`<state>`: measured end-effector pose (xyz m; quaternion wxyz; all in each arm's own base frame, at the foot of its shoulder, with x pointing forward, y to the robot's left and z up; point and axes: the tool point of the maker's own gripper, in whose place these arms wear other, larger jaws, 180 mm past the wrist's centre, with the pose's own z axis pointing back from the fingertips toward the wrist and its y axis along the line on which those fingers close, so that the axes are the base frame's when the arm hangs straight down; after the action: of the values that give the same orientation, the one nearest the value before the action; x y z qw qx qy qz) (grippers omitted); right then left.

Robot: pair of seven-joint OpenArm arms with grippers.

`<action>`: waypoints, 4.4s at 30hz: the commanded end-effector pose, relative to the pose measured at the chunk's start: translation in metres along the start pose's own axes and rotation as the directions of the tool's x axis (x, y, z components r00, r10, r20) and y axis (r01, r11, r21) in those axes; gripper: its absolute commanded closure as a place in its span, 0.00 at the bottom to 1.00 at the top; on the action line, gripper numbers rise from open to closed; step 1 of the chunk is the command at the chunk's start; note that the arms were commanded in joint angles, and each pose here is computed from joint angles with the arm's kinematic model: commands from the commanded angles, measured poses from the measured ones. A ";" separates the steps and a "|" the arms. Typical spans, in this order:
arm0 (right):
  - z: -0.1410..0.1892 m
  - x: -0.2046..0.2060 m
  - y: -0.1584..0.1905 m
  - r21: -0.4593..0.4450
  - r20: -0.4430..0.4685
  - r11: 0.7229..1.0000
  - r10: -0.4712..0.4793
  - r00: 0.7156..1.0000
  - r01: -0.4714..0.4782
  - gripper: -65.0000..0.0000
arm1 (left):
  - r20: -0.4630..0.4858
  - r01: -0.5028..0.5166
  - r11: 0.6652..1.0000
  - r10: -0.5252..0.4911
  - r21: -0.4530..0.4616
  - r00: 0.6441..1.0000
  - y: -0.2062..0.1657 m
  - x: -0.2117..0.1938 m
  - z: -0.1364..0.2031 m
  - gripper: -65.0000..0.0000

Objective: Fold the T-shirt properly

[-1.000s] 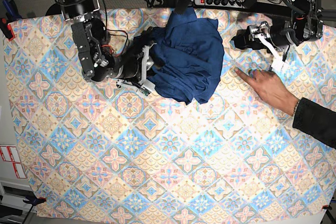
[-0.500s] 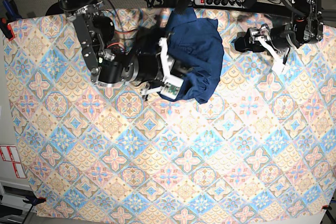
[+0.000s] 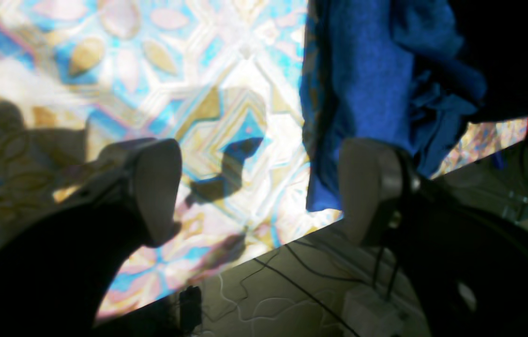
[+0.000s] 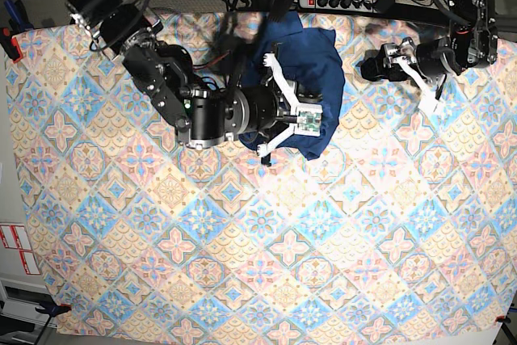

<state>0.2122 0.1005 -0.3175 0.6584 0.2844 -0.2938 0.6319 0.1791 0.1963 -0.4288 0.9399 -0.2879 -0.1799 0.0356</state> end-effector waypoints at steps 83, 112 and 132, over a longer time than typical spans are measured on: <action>0.093 -0.147 -0.066 -0.475 -0.091 0.826 -0.391 0.916 0.305 0.65 | -0.029 0.464 0.880 -0.469 -0.097 0.883 -0.132 0.112 -0.096 1.00; 0.022 -0.138 -0.029 -0.269 -0.184 0.921 -0.337 0.924 0.282 0.65 | -0.034 0.421 0.896 -0.421 0.138 0.906 -0.067 0.108 -0.039 0.56; -0.032 -0.119 -0.047 -0.158 -0.210 0.947 -0.310 0.927 0.281 0.87 | -0.052 0.517 0.850 -0.524 -0.099 0.850 -0.157 0.027 -0.076 0.72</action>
<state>0.2505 0.0353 -0.4380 0.8003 0.1995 -0.1902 0.5325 0.2187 0.0252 -0.3953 0.9088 -0.2825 -0.2020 -0.2310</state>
